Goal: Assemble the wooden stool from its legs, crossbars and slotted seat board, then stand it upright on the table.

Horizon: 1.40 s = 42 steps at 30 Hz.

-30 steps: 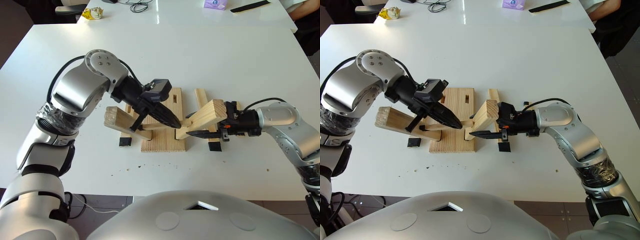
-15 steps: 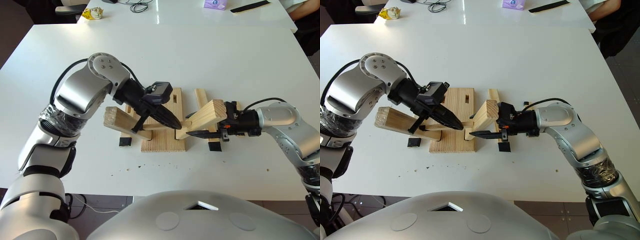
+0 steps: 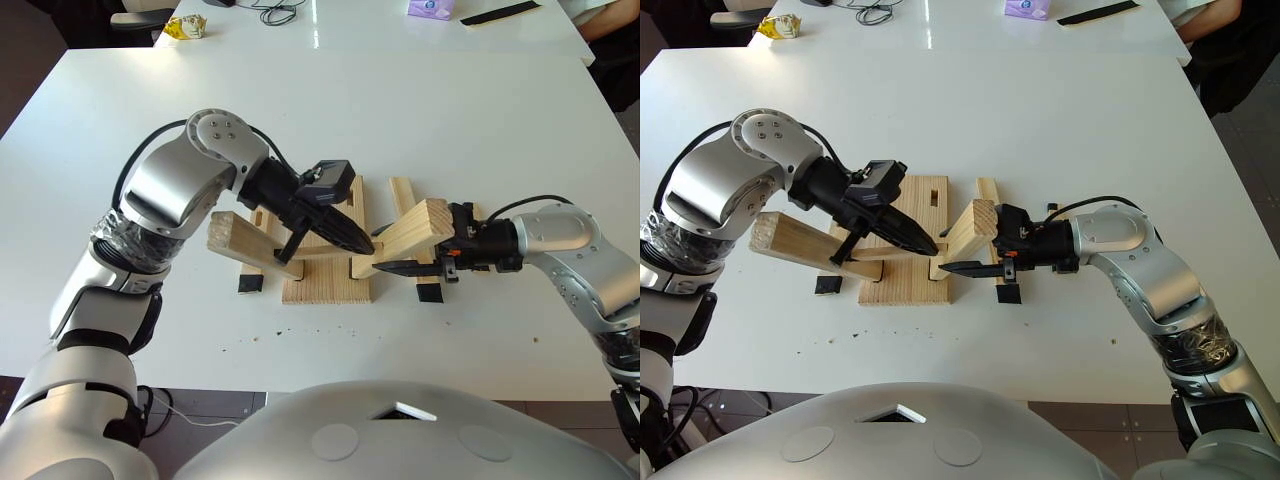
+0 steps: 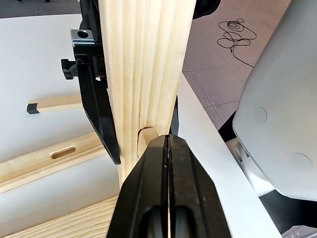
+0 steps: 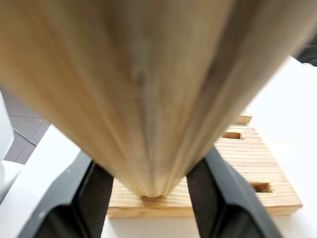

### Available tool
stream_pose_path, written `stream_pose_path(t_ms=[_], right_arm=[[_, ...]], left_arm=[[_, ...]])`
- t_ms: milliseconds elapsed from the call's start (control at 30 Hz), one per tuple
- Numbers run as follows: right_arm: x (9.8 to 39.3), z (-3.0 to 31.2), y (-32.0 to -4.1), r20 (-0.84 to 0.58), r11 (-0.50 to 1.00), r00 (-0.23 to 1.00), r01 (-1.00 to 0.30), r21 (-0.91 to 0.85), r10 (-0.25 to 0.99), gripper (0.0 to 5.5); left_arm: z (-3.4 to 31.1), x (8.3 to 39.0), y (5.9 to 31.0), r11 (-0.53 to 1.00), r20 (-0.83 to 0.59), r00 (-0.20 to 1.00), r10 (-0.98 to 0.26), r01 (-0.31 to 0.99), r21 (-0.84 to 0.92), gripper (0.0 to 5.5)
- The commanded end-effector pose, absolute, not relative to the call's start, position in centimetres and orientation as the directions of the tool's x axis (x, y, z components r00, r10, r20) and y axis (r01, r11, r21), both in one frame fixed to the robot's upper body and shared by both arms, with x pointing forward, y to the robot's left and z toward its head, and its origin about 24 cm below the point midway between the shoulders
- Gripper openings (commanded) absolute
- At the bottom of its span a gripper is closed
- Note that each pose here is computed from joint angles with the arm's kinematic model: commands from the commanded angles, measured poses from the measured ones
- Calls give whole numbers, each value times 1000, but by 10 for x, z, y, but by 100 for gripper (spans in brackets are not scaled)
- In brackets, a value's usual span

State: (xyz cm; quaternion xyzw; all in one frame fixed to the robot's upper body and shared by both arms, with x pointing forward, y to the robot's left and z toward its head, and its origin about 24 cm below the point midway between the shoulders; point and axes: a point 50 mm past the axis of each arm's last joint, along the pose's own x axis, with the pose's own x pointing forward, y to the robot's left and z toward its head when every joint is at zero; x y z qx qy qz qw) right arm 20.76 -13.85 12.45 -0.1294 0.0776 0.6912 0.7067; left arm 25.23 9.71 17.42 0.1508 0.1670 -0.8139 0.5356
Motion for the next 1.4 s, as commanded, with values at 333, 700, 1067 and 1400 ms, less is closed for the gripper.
stream_pose_path(t_ms=[333, 700, 1067, 1400], right_arm=[[204, 104, -141, -371, 22, 14, -1000, 18, 928, 204], [204, 104, -139, -369, 18, 11, -1000, 17, 929, 204], [203, 103, -141, -373, 21, 12, -1000, 20, 928, 204], [202, 103, -141, -372, 30, 21, -999, 19, 928, 204]], left_arm=[[154, 256, 96, -286, -474, -311, -824, 950, -126, 0], [148, 253, 94, -279, -481, -306, -822, 952, -128, 0], [174, 259, 83, -249, -376, -270, -886, 963, -104, 0], [273, 295, 88, 36, -59, 42, -997, 994, 103, 0]])
